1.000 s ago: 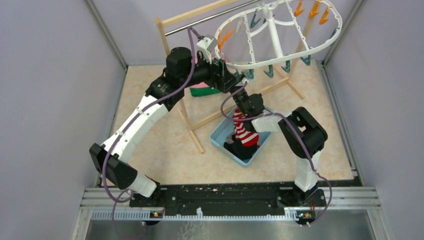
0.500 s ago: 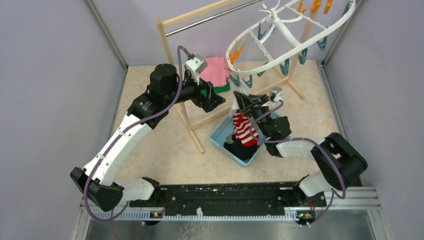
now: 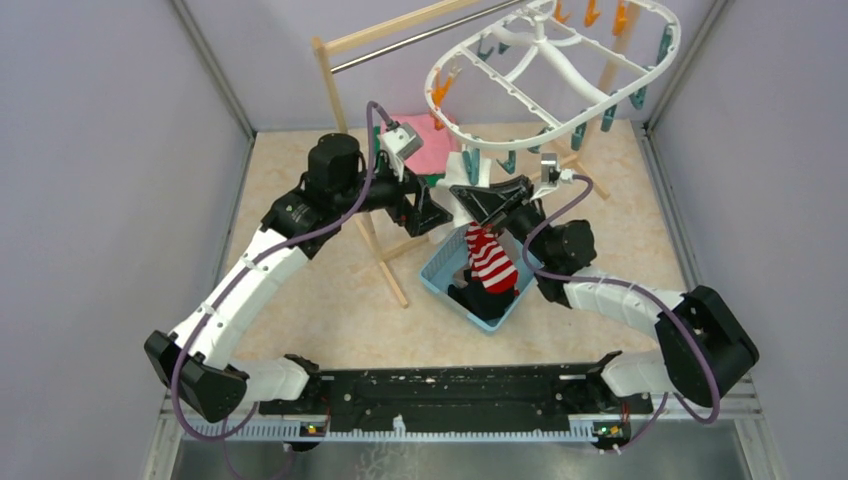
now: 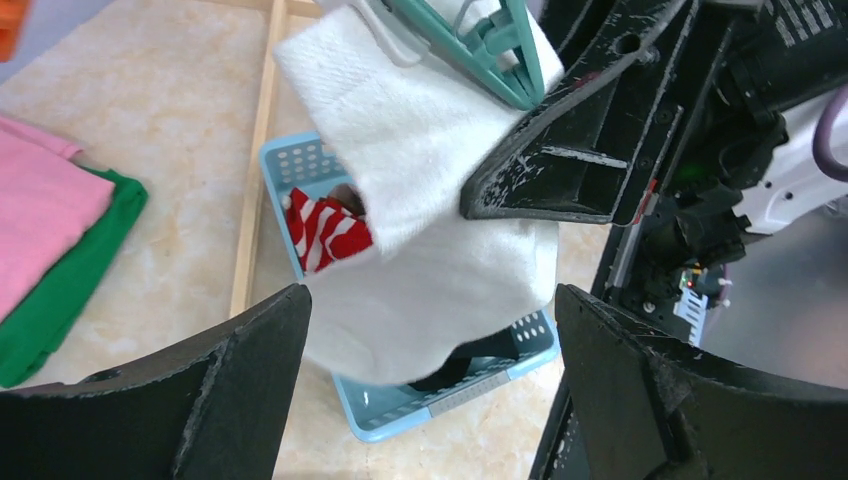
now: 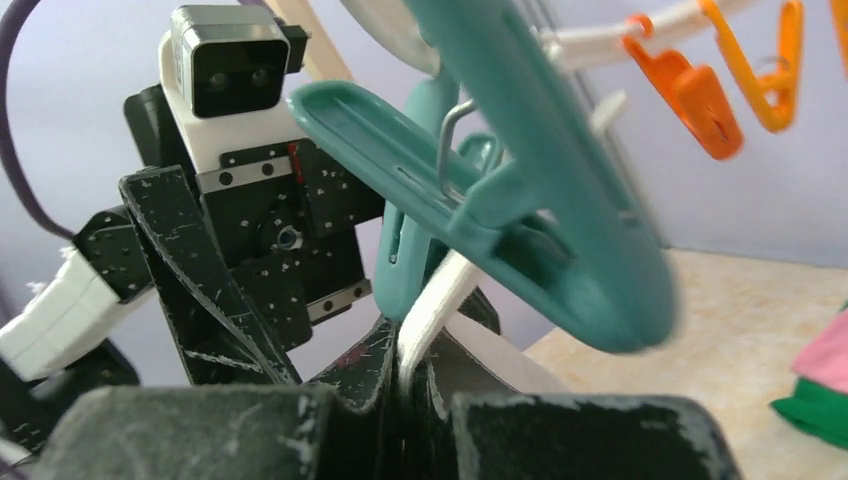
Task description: Remove the socks clipped to the hanger
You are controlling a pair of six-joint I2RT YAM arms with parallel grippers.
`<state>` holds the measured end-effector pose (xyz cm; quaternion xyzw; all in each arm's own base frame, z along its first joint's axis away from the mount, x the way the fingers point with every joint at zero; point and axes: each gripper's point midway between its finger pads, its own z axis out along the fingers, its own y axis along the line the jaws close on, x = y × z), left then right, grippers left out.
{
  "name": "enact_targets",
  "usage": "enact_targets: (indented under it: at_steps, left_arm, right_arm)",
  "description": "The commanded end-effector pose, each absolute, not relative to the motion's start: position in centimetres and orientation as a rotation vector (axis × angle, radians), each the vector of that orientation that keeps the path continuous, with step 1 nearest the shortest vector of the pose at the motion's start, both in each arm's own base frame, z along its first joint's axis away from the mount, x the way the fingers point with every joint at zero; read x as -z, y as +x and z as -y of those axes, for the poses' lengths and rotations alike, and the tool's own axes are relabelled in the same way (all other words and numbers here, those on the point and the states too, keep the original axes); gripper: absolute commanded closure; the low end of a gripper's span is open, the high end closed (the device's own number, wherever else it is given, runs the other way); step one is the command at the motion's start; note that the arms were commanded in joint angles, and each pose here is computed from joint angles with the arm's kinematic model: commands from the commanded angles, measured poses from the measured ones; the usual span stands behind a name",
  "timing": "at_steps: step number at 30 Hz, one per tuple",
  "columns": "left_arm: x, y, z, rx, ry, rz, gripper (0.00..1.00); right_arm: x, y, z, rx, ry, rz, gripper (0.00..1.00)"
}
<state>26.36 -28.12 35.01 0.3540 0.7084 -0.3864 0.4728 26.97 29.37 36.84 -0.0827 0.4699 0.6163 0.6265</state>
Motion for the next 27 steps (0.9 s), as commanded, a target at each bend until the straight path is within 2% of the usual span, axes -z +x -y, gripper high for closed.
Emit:
enact_targets:
  at_steps: [1, 5, 10, 17, 19, 24, 27]
  left_arm:
    - [-35.6, 24.6, 28.1, 1.011, 0.932, -1.682, 0.03]
    - [-35.0, 23.2, 28.2, 1.066, 0.998, -1.666, 0.06]
    - [-35.4, 22.6, 28.3, 1.069, 1.066, -1.611, 0.24]
    - [-35.1, 21.4, 28.2, 1.102, 1.124, -1.582, 0.33]
    - [-35.1, 21.1, 28.4, 1.126, 1.136, -1.573, 0.4]
    - [-35.5, 21.3, 28.9, 1.151, 1.14, -1.556, 0.72]
    - [-35.6, 21.4, 29.0, 1.157, 1.138, -1.557, 0.83]
  right_arm:
    - [-38.5, 24.9, -30.7, -1.6, -0.264, -1.043, 1.0]
    - [-39.0, 23.4, -30.9, -1.726, -0.293, -0.996, 1.0]
    - [-38.5, 23.4, -31.2, -1.759, -0.289, -1.024, 1.0]
    - [-37.6, 22.8, -31.3, -1.779, -0.294, -1.091, 0.99]
    - [-37.6, 22.8, -31.4, -1.796, -0.288, -1.104, 0.97]
    - [-37.9, 22.5, -31.1, -1.84, -0.264, -1.082, 0.9]
    - [-38.2, 22.3, -30.8, -1.837, -0.257, -1.07, 0.87]
